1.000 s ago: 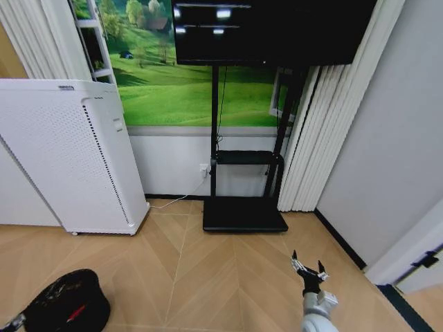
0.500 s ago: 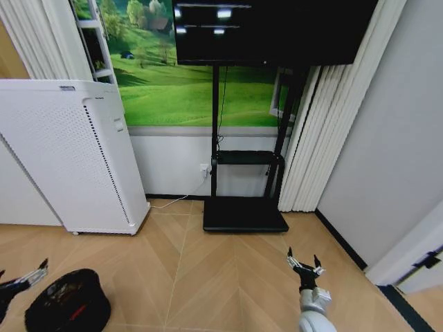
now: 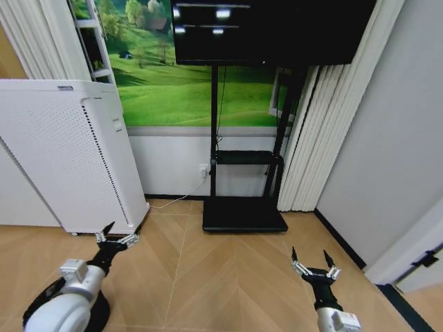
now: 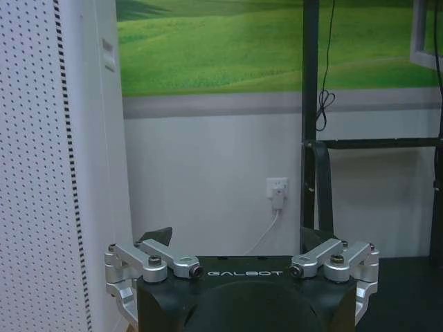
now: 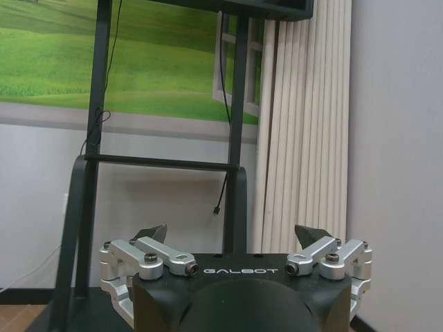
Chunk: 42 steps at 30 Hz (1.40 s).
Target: Pick up the trash bin and place the garbage on the floor into it.
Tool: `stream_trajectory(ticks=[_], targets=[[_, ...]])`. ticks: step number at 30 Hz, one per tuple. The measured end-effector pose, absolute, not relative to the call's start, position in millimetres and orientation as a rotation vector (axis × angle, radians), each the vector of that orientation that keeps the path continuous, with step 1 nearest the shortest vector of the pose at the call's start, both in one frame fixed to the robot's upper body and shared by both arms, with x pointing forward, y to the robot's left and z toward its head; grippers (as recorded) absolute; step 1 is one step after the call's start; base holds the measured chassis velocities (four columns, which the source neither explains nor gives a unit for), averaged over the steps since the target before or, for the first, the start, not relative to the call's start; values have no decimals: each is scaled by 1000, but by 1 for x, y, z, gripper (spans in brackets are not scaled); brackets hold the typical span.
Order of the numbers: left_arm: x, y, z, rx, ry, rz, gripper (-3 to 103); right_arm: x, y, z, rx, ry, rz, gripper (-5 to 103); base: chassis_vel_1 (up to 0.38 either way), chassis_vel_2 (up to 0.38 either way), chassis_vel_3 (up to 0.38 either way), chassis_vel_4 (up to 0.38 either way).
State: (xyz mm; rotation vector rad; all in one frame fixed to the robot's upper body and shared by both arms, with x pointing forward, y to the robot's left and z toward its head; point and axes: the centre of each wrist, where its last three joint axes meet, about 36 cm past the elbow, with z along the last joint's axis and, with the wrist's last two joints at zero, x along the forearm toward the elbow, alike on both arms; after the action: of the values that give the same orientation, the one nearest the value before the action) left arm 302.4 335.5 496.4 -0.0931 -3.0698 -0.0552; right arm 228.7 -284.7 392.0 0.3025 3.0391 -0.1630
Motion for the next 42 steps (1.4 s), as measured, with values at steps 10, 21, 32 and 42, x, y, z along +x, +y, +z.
stream_trajectory(ticks=[10,21,32,42], targets=[[279,310,470,-127,-3011,6,100,196,-232,414,203,3102,-4,100,0,0,0,0],[277,309,472,-126,-3011,5,100,194,-227,413,206,3116,13,100,0,0,0,0],[277,310,472,-124,-3011,5,100,194,-227,412,208,3117,13,100,0,0,0,0],[277,310,472,-122,-3010,5,100,195,-228,411,211,3118,13,100,72,78,-69,-83]])
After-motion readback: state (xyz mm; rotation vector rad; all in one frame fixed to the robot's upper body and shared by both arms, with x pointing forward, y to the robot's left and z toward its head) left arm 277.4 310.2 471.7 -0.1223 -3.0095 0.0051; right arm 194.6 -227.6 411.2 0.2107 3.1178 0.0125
